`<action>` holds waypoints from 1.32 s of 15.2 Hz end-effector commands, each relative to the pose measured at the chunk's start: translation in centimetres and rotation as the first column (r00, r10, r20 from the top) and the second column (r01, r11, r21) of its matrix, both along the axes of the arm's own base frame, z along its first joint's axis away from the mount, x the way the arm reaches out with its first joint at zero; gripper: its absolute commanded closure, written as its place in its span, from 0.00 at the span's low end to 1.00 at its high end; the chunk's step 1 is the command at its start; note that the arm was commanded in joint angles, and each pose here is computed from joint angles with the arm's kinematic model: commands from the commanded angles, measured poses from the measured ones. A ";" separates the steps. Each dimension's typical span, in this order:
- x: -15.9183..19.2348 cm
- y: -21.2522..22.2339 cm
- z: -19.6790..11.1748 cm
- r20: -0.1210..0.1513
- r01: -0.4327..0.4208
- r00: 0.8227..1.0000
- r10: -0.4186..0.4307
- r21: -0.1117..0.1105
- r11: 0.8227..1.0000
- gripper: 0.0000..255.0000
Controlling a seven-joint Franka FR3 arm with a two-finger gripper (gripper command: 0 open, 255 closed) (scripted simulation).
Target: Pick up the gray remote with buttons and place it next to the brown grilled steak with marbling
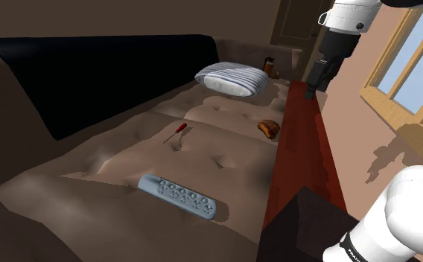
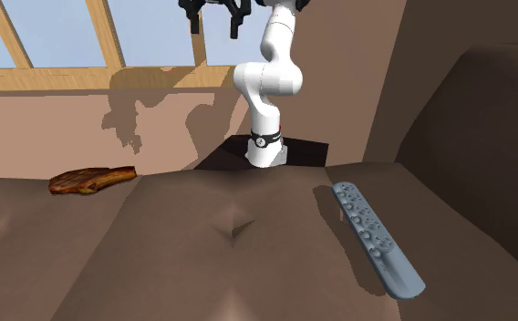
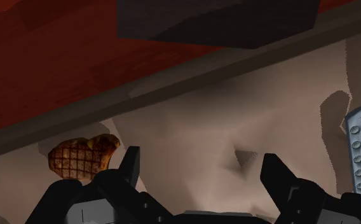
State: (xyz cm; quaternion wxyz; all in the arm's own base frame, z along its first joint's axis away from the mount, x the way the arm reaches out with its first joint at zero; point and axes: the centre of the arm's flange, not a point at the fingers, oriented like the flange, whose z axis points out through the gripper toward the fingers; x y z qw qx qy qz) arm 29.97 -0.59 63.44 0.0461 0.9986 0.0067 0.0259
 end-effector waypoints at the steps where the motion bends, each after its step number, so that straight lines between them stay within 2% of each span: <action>1: 0.0 0.0 0.0 0.000 0.000 1.000 0.000 0.000 1.000 0.00; 20: 9.7 17.8 -13.9 -0.045 -0.133 0.990 0.136 0.057 0.989 0.00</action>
